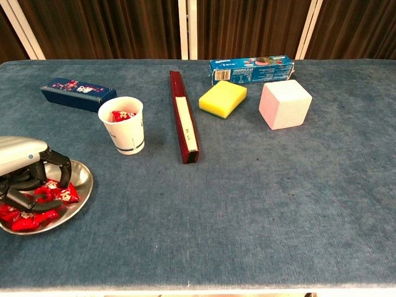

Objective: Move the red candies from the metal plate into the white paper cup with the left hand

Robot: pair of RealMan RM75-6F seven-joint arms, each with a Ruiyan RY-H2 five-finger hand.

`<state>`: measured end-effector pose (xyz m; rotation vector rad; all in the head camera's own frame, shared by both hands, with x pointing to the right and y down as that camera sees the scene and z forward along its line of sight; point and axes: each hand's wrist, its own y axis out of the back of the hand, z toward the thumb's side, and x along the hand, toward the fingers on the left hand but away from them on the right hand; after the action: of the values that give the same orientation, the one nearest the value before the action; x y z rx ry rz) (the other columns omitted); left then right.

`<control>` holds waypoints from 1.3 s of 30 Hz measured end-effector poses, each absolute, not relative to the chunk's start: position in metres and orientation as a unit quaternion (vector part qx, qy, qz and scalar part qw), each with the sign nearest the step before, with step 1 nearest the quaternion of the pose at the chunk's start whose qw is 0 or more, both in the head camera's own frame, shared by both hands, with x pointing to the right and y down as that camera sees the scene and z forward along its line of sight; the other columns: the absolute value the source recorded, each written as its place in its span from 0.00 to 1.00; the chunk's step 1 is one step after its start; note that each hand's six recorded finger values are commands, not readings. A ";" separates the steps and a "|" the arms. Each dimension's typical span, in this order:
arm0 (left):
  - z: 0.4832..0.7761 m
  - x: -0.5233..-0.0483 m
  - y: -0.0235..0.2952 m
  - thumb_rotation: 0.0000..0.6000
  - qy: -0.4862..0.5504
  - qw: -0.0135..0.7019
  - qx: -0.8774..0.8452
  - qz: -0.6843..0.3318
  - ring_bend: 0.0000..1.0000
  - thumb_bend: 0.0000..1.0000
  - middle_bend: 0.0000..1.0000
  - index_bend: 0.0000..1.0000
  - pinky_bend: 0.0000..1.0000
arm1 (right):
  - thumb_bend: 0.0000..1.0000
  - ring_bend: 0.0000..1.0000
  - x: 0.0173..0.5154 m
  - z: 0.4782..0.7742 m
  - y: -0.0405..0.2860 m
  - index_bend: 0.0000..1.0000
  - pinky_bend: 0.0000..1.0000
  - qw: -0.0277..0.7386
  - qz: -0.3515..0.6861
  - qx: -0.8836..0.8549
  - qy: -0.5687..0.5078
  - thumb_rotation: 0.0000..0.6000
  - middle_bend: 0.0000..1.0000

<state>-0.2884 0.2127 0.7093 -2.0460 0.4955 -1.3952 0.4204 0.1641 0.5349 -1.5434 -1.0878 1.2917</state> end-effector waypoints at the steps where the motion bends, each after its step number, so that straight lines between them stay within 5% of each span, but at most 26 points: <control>1: 0.710 -0.288 0.213 0.87 0.186 0.302 -0.773 -0.526 0.86 0.25 0.97 0.52 0.74 | 0.16 0.00 0.420 0.535 0.164 0.00 0.02 0.414 0.514 -0.614 -0.433 1.00 0.06; 18: 0.704 -0.292 0.204 0.86 0.208 0.287 -0.779 -0.517 0.87 0.39 0.97 0.60 0.74 | 0.16 0.00 0.421 0.535 0.163 0.00 0.02 0.413 0.514 -0.613 -0.435 1.00 0.06; 31: 0.649 -0.267 0.118 0.86 0.320 0.312 -0.783 -0.432 0.87 0.39 0.97 0.60 0.74 | 0.16 0.00 0.426 0.534 0.165 0.00 0.02 0.411 0.510 -0.613 -0.441 1.00 0.06; 39: 0.657 -0.227 0.085 0.87 0.304 0.300 -0.804 -0.414 0.87 0.37 0.97 0.57 0.74 | 0.16 0.00 0.434 0.531 0.167 0.00 0.02 0.409 0.513 -0.607 -0.449 1.00 0.06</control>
<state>-0.2274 0.0848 0.6570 -2.1344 0.8072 -1.0979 0.4338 0.1666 0.5313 -1.5282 -1.1304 1.2913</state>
